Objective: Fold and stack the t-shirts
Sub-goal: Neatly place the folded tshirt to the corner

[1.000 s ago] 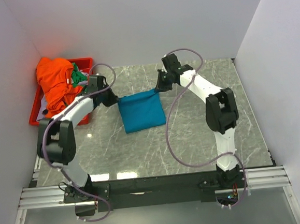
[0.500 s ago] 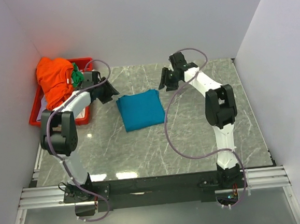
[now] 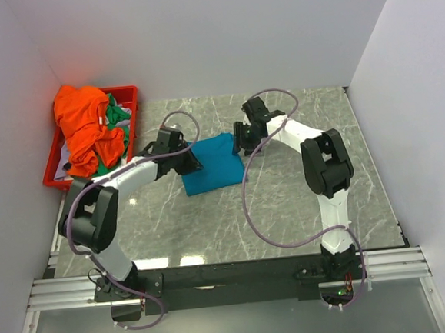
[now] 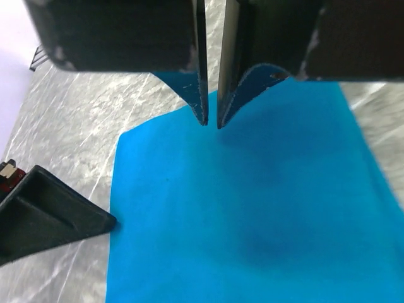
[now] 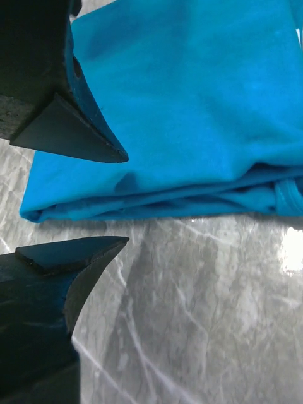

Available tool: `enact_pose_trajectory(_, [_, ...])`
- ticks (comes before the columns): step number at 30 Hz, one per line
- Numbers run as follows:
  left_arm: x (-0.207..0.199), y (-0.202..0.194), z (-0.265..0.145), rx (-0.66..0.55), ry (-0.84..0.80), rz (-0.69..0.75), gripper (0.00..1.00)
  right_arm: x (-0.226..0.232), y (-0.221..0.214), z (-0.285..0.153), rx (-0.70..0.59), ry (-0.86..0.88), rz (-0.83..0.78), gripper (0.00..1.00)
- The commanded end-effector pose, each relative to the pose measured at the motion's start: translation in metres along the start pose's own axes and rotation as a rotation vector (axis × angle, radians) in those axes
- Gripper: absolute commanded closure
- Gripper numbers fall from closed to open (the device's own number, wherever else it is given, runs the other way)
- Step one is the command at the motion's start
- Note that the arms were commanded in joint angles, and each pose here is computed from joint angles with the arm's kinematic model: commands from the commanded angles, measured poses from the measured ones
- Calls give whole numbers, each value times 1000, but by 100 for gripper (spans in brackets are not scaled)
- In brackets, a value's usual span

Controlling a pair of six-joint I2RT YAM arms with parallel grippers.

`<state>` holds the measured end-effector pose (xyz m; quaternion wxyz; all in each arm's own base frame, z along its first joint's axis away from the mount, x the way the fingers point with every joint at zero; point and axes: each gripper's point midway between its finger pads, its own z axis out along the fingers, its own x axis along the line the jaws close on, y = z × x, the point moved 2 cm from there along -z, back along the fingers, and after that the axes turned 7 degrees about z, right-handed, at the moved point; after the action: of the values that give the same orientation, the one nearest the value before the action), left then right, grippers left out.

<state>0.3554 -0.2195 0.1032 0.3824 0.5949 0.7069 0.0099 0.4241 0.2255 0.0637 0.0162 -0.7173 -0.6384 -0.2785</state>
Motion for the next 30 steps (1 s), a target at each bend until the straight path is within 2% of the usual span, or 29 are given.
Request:
enact_pose_trajectory(1, [-12,-2,11,-11,-36,25,84,7,6,2,-57,-11,-43,42])
enact_pose_trajectory(11, [0,-38,44,81,17,29,90,4,-12,32,-13,-72,-51,43])
enact_pose_trajectory(15, [0,-38,40,79,25,30,90,6,-20,33,-13,-103,-52,49])
enact_pose_trajectory(16, [-2,-34,36,68,24,32,90,2,-19,32,-23,-132,-41,57])
enact_pose_trajectory(18, [-7,-29,30,54,14,40,90,2,-22,31,-22,-144,-38,63])
enact_pose_trajectory(19, [-9,-27,27,50,13,41,90,3,-23,29,-27,-147,-38,71])
enact_pose_trajectory(21, [-19,-17,15,22,-4,52,90,0,-25,29,-29,-168,-25,78])
enact_pose_trajectory(22, [-22,-13,7,11,-7,56,90,-1,-28,29,-27,-188,-18,88])
enact_pose_trajectory(24, [-29,-5,-3,-9,-18,72,89,-2,-29,29,-28,-202,-9,100])
enact_pose_trajectory(30, [-43,6,-45,-70,-52,105,87,-23,-32,19,-70,-291,107,100])
